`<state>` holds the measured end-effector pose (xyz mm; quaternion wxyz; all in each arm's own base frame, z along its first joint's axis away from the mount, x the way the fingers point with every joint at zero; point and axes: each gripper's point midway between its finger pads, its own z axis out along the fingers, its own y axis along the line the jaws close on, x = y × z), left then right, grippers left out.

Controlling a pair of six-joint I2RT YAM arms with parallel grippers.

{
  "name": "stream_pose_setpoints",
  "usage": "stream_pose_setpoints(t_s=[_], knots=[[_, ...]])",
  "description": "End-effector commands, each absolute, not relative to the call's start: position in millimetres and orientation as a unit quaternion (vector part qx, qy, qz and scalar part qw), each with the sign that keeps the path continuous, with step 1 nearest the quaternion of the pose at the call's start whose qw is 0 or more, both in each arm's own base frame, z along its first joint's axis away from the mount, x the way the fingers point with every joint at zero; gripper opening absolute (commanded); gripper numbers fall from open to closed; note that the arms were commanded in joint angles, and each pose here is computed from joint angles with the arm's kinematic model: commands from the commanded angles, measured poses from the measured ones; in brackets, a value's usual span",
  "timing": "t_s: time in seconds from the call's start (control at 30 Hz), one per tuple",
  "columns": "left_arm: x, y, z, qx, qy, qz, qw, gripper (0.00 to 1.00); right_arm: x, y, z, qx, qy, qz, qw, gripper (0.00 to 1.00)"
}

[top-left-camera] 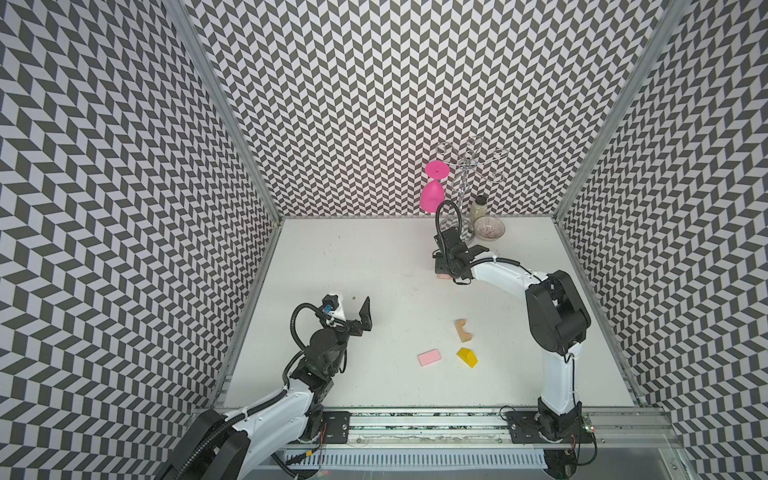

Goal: Build the wood block tower
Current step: 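Lower the orange block onto the yellow cubes with the right gripper, then open the right gripper and draw it back from the stack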

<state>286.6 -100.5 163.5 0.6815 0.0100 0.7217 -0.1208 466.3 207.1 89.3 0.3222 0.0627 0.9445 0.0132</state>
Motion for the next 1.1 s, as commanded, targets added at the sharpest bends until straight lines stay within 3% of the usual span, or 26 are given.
stream_pose_setpoints(t_s=[0.0,0.27,0.47,0.7,0.97,1.07], knots=[[288.0,-104.0,176.7,0.009,0.708,-0.131,0.694,1.00,476.0,210.1,101.7,0.073,0.937,0.024,0.340,0.67],[288.1,-104.0,176.6,0.009,0.708,-0.131,0.694,1.00,474.4,205.9,105.3,0.074,0.937,0.015,0.342,0.68],[288.5,-103.5,176.8,0.007,0.708,-0.130,0.694,1.00,461.2,197.4,132.5,0.071,0.930,0.015,0.360,0.81],[290.2,-103.4,175.5,0.006,0.711,-0.127,0.692,1.00,397.5,181.6,171.2,0.062,0.910,0.039,0.409,1.00],[290.4,-101.2,174.7,0.000,0.713,-0.123,0.691,1.00,318.4,219.4,175.9,0.094,0.889,0.172,0.414,1.00],[290.8,-100.8,174.4,-0.001,0.714,-0.122,0.689,1.00,291.2,246.0,176.8,0.062,0.881,0.241,0.402,1.00]])
